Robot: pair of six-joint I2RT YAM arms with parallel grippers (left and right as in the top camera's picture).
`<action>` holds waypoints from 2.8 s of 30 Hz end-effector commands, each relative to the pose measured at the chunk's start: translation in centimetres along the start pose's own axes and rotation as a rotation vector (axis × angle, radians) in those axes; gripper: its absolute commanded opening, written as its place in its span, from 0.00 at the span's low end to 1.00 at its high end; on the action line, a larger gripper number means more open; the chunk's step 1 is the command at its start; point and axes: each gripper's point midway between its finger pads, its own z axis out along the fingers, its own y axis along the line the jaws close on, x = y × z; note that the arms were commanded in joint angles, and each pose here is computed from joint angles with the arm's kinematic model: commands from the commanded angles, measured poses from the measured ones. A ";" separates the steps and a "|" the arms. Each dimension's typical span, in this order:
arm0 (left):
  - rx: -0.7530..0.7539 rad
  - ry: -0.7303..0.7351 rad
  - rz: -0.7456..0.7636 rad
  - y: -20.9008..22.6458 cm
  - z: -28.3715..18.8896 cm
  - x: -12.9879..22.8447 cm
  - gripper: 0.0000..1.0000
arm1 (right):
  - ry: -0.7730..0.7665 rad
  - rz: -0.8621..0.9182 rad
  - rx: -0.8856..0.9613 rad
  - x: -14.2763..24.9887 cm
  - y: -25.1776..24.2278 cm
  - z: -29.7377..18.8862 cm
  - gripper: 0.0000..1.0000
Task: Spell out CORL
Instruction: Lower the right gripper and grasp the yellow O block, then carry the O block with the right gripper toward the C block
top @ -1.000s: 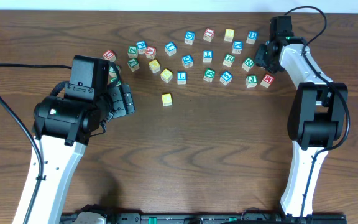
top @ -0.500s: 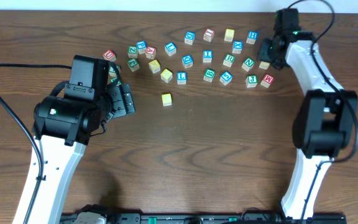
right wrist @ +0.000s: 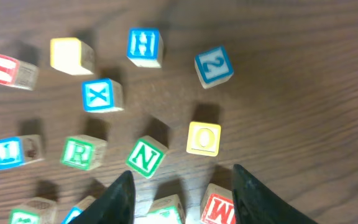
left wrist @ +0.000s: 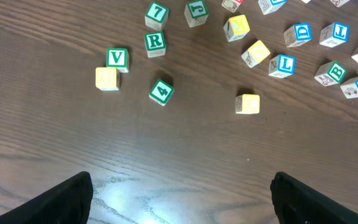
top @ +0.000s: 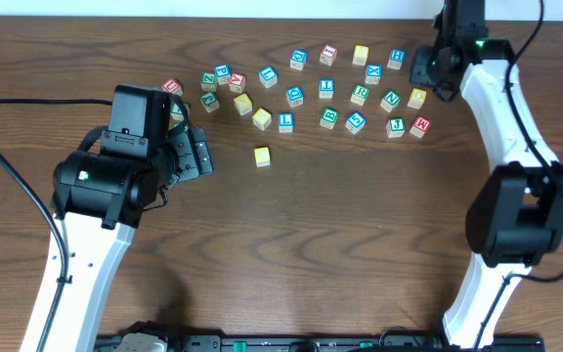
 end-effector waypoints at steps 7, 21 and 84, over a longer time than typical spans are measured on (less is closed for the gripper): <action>-0.011 -0.014 -0.014 0.2 -0.2 -0.5 0.90 | 0.077 -0.015 0.014 2.4 -0.4 6.2 0.57; -0.011 -0.013 -0.014 0.2 -0.2 -0.5 0.90 | 0.105 0.004 0.040 3.3 -2.0 8.3 0.57; -0.026 0.018 -0.011 0.2 0.9 -0.4 0.90 | 0.098 -0.074 -0.129 2.9 4.6 -2.6 0.18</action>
